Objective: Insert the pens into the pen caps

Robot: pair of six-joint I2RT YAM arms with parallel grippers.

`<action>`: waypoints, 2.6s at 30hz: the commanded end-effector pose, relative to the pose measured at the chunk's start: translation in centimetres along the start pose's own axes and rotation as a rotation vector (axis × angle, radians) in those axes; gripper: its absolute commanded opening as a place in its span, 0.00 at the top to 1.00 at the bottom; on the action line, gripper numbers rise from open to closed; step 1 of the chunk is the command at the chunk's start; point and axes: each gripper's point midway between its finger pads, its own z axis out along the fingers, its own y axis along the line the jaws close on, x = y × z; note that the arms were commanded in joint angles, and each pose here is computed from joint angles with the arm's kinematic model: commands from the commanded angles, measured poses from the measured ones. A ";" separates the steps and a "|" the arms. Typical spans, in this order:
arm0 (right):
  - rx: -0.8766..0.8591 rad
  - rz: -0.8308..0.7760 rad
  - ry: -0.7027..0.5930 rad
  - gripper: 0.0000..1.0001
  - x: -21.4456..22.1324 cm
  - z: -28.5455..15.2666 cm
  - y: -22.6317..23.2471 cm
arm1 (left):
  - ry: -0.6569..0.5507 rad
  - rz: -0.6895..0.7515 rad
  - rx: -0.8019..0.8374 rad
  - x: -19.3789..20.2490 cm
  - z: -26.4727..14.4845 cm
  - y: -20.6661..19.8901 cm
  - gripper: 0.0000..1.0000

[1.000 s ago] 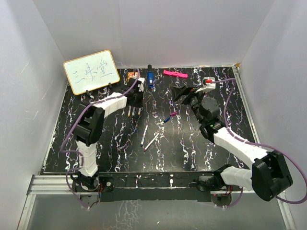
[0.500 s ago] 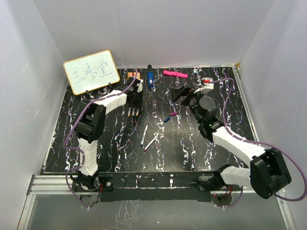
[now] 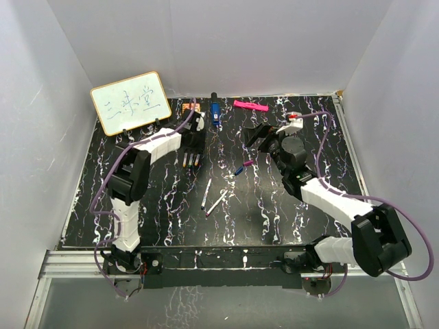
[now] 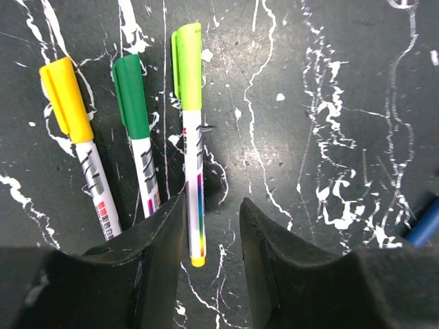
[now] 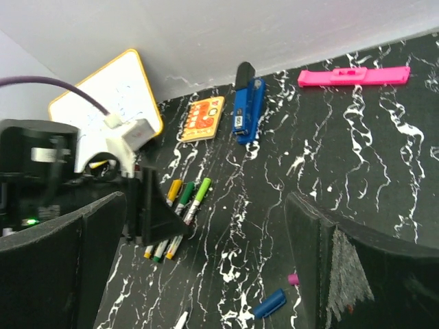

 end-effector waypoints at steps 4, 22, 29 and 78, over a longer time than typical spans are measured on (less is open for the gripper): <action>0.028 0.096 0.025 0.05 -0.4 1.6 -1.5 | -0.160 -0.001 0.062 -3.9 -7.3 -1.6 0.63; 0.064 0.118 0.098 1.00 1.3 1.7 -2.5 | 0.125 0.120 0.130 8.9 -10.0 -5.5 0.62; 0.065 0.108 0.102 1.00 1.4 1.4 -2.6 | 0.226 0.136 0.116 11.4 -9.8 -6.0 0.57; 0.052 0.128 0.085 1.00 1.5 0.5 -2.6 | 0.542 0.251 -0.262 19.1 -2.4 -1.4 0.80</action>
